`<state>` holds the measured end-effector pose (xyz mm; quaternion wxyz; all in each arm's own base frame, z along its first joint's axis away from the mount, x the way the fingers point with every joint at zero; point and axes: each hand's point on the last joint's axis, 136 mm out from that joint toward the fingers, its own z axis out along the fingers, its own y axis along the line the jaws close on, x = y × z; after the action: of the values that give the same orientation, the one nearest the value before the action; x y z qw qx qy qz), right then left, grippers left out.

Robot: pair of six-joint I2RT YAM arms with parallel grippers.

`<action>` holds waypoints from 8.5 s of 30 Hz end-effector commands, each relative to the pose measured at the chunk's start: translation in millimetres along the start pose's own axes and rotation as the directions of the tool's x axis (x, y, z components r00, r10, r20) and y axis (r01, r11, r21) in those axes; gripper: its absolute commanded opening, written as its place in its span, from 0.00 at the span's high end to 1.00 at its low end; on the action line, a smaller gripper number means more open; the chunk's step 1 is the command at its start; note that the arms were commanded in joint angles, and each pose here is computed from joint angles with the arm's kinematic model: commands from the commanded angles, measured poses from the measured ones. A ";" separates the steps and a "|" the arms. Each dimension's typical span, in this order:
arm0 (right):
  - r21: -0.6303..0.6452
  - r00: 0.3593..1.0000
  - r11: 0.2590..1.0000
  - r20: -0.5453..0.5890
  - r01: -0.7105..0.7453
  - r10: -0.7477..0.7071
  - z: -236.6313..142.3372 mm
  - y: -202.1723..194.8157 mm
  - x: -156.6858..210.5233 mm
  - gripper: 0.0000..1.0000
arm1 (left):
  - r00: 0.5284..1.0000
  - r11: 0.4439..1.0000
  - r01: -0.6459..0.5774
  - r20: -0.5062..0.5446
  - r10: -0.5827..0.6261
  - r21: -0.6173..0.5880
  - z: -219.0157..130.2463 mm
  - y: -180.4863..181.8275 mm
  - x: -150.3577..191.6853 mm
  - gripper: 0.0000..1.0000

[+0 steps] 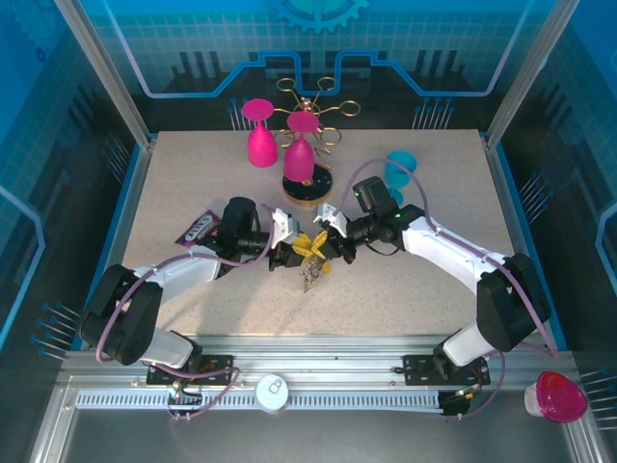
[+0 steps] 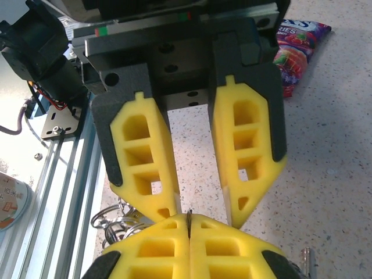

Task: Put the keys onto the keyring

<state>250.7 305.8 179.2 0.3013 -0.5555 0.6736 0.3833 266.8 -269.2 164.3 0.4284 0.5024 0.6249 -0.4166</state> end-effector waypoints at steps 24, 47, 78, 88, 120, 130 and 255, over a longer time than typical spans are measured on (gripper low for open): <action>0.203 0.997 0.978 0.052 0.053 -0.065 -28.3 -13.4 0.4 0.58 | 0.995 0.995 -0.092 0.028 0.091 0.047 -1.1 -13.9 -1.4 1.00; 0.187 0.961 0.958 0.127 0.219 -0.244 -0.7 8.5 1.5 0.80 | 0.975 0.977 -0.212 0.071 0.210 0.030 -3.9 -20.5 -1.0 1.00; 0.061 0.949 0.963 -0.196 0.264 -0.248 2.5 14.0 0.2 1.00 | 0.974 0.975 -0.223 0.042 0.224 -0.021 -5.7 -14.1 -5.6 0.80; 0.089 0.972 0.969 -0.080 0.230 -0.223 7.8 11.9 -6.3 1.00 | 0.976 0.977 -0.213 0.038 0.213 -0.013 -5.5 -15.1 -4.3 0.80; 0.201 0.932 0.919 -0.205 0.339 -0.299 -2.1 -1.6 16.3 0.68 | 0.915 0.921 -0.382 -0.169 0.366 -0.076 -8.4 -12.4 5.2 1.00; 0.162 0.933 0.924 -0.163 0.348 -0.322 6.6 10.0 2.4 0.81 | 0.915 0.919 -0.383 -0.172 0.365 -0.090 -8.3 -12.3 -3.1 1.00; 0.114 0.933 0.932 0.071 0.344 -0.353 20.7 29.3 -7.5 1.00 | 0.957 0.955 -0.272 -0.134 0.256 -0.118 -25.5 -26.9 -1.9 0.75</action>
<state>229.0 323.5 173.1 0.4180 -0.6318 0.5876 0.2845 244.1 -246.2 171.4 0.4809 0.5737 0.6116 -0.2560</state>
